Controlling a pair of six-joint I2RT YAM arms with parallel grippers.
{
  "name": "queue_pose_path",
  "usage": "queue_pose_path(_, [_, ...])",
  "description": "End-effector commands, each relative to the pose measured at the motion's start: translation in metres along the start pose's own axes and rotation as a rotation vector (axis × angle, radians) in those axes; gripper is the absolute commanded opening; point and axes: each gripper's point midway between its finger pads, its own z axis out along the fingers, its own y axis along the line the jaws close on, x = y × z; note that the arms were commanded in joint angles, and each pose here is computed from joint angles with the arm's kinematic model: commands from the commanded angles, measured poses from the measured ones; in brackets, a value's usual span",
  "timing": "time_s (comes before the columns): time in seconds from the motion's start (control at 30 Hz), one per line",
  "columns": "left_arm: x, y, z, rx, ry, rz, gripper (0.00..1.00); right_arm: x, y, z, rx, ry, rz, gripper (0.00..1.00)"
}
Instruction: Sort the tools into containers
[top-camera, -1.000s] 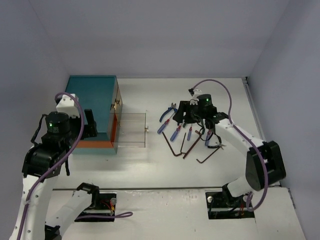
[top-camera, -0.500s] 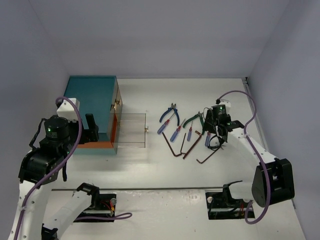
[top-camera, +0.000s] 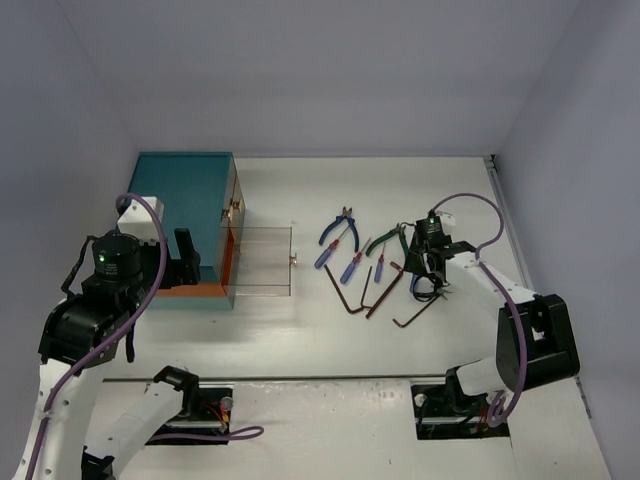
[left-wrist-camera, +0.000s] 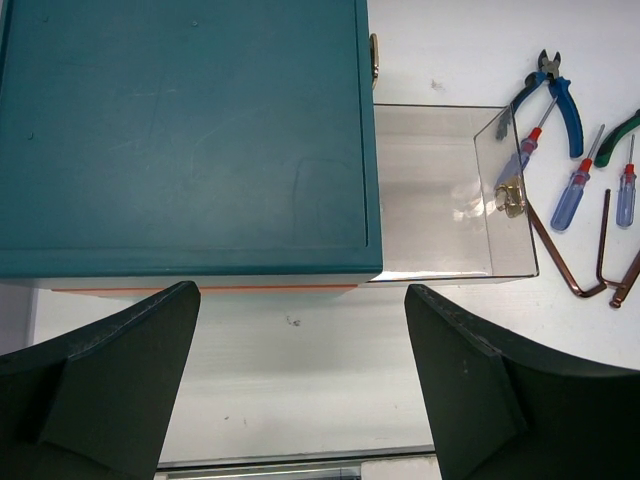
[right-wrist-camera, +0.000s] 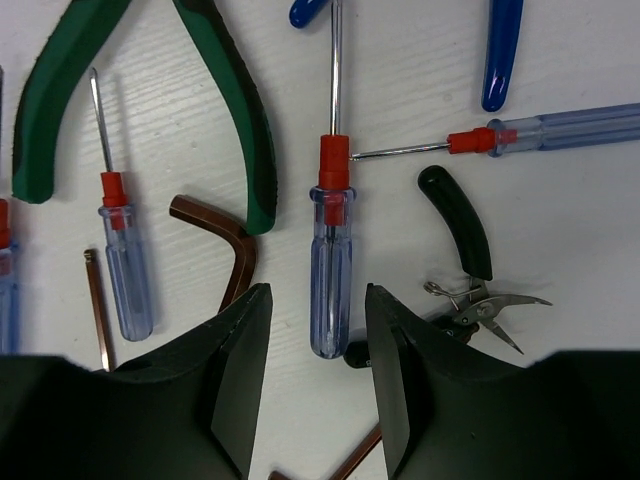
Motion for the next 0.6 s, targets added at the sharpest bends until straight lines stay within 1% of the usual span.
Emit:
queue_pose_path(0.0, [-0.008,-0.006,0.005,0.017,-0.015,-0.012,0.81,-0.009,-0.003,0.007,0.054,-0.034,0.053,0.41])
queue_pose_path(0.27, [-0.007,-0.005,0.006,0.013,-0.011,-0.006,0.81,0.001,0.004,0.038,0.05,0.05,0.012,0.38])
queue_pose_path(0.37, [-0.008,-0.005,0.005,0.012,-0.015,-0.007,0.81,0.005,0.004,0.045,0.058,0.071,0.0,0.34])
queue_pose_path(0.5, [-0.01,-0.002,0.004,-0.003,-0.025,-0.008,0.81,-0.005,0.001,0.04,0.075,0.036,0.009,0.09])
queue_pose_path(0.57, [-0.01,-0.001,0.004,-0.008,-0.026,-0.006,0.81,-0.02,-0.001,0.022,0.083,-0.028,-0.006,0.0])
